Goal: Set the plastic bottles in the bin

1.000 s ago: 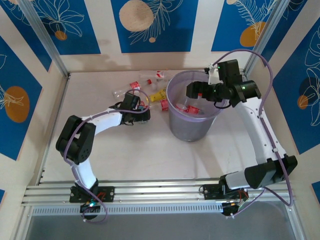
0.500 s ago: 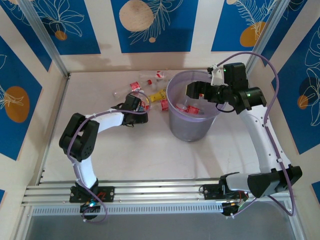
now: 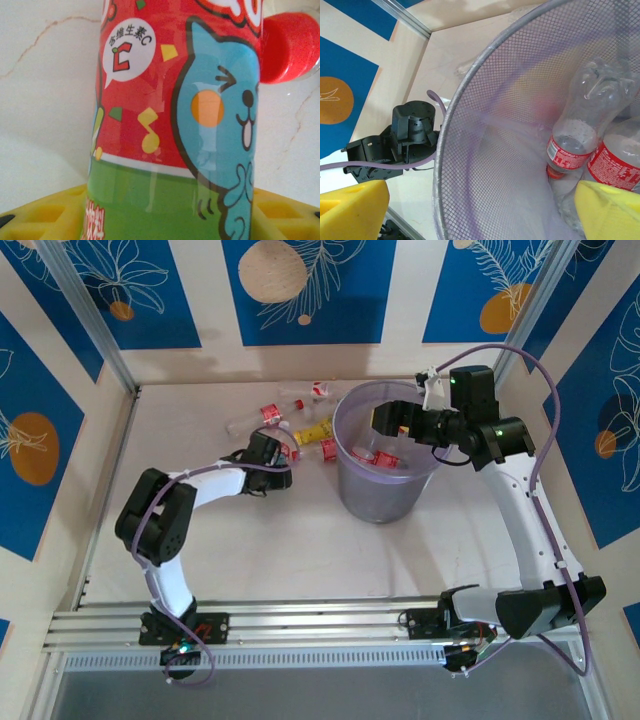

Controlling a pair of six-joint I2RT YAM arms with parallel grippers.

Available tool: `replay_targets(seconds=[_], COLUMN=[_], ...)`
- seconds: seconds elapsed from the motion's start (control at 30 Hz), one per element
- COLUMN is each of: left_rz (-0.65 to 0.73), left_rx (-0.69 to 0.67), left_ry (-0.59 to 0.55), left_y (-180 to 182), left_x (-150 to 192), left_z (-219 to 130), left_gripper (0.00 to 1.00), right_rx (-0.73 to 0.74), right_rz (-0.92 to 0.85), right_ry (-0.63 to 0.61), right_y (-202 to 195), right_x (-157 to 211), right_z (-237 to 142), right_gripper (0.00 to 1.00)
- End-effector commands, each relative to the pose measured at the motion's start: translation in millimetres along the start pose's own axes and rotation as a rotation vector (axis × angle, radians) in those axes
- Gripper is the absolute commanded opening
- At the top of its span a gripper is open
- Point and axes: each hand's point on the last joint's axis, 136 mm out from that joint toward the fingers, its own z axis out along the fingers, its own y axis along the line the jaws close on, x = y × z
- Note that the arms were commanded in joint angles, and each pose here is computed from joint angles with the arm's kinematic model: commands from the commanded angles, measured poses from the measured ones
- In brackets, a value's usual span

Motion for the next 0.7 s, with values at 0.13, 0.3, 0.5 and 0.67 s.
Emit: replay_targets(seconds=[0.13,0.3,0.5,0.67], left_rz=[0.029,0.050,0.071,0.077], left_rx=[0.027,0.152,0.329,0.459], left_ry=[-0.087,-0.171,-0.277,-0.379], left_y=[-4.7,-24.1,-52.4,-69.8], left_x=[-18.0,-28.5,-42.8,-53.2], left_z=[-41.0,-69.0,-109.7,-150.1], left_gripper=[0.47,0.36,0.16,0.00], right_rx=[-0.066,-0.099,-0.164,-0.222], right_rz=[-0.015,-0.026,-0.037,-0.081], right_ry=[-0.006,-0.016,-0.024,0.000], right_y=[13.2,25.1,50.6,82.5], right_x=[1.7,-2.5,-10.3,-11.7], right_z=[-3.0,-1.4,8.5,33.0], right_gripper=[0.95,0.94,0.92,0.91])
